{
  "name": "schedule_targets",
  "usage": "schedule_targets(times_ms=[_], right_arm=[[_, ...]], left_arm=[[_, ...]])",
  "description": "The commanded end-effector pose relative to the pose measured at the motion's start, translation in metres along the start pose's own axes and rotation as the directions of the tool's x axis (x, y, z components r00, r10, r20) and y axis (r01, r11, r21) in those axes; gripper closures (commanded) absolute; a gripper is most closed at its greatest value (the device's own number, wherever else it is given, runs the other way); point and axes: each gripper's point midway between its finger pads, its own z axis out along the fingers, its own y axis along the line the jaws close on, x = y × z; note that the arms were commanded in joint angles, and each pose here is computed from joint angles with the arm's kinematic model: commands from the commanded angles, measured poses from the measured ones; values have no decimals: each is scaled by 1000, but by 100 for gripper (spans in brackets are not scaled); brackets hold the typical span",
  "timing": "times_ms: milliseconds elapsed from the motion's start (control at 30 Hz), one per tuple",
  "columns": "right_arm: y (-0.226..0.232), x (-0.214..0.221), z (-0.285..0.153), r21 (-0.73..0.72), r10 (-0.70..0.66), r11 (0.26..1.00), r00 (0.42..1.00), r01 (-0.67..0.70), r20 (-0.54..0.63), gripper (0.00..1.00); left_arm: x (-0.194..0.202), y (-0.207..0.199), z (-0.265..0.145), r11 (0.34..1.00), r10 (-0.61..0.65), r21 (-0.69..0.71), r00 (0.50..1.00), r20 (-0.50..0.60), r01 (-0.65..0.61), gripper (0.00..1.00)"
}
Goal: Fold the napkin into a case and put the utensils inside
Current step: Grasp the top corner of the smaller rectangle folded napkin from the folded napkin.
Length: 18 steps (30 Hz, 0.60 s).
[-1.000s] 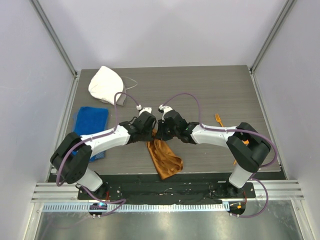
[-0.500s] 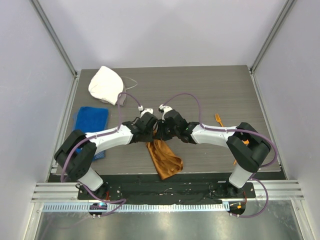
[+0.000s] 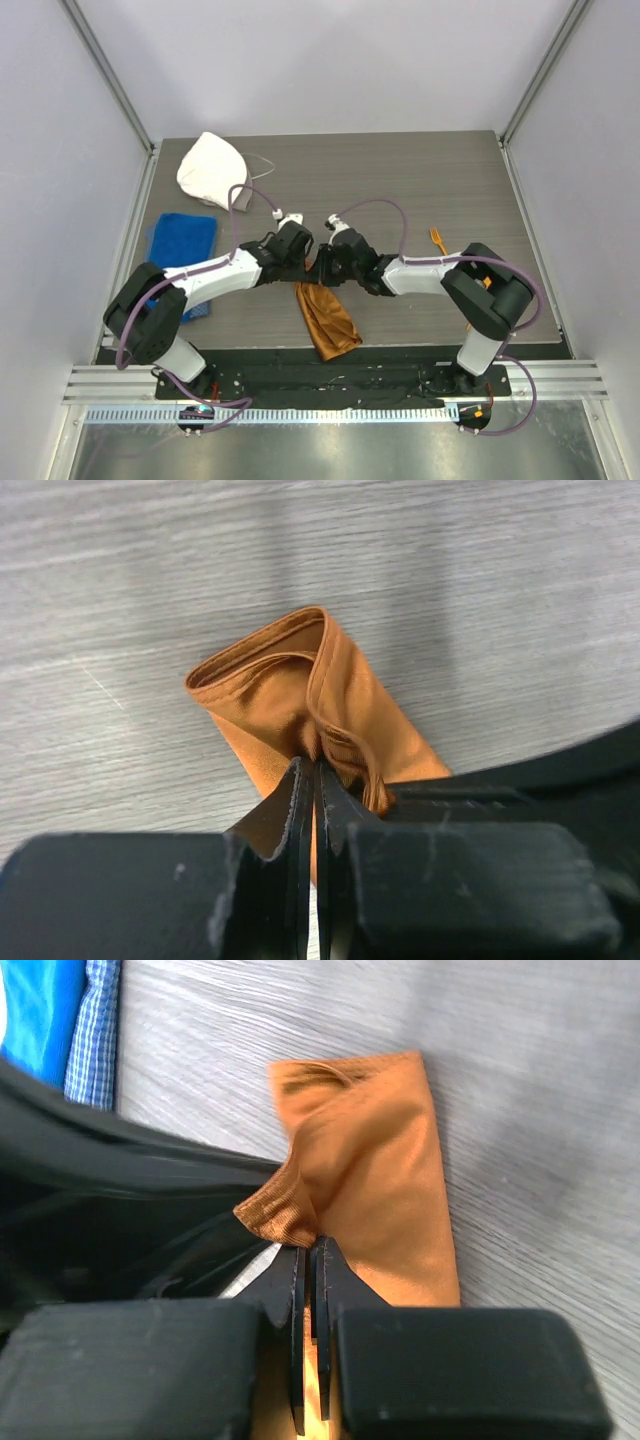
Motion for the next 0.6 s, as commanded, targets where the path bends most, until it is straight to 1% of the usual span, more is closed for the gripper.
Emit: schedule_targets(times_ms=[0,33,67,133,200,233,267,300,333,367,400,467,500,567], right_arm=[[20,-4,12,-149,202,970,977,-191,63,99],[17,-4,15,-157,212,967,974,-198,77,99],[12,3,17,-152,215,967,974,-203,66,99],[14,7,22,-188,197,965,979,-185,48,99],[10,17,30,-182,148,973,989,-145,2,99],[6,22,31,-155,132,979,991,-133,-18,99],[7,19,28,-153,118,981,993,-118,-12,98],[9,17,25,-159,89,983,996,-88,-2,94],[3,20,22,-126,78,989,997,-79,-11,89],[3,17,19,-110,63,992,998,-63,-7,83],[7,7,13,-105,18,994,1000,-16,22,76],[6,4,6,-67,-18,998,1000,19,14,71],[9,-3,2,-58,-34,998,999,36,33,71],[9,-7,-2,-37,-71,997,997,72,25,70]], left_arm=[[-9,-14,-8,987,-128,103,992,12,126,95],[-12,-13,-10,980,-153,127,988,0,152,95],[-12,-10,-11,977,-166,134,986,-4,165,95],[-9,-8,-11,971,-183,154,983,-19,183,95],[-11,-3,-12,970,-192,148,981,-14,192,95],[-10,-2,-13,970,-195,145,981,-16,195,96],[-11,-1,-15,969,-199,148,980,-14,198,96],[-11,0,-15,969,-200,147,980,-13,200,96],[-10,0,-16,968,-202,147,979,-17,202,96],[-12,0,-18,967,-205,151,979,-14,205,96],[-12,1,-18,967,-206,152,978,-13,206,96],[-11,1,-19,965,-215,154,977,-14,214,96],[-10,2,-18,964,-218,152,976,-19,218,96],[-9,2,-17,964,-218,153,976,-24,219,96]])
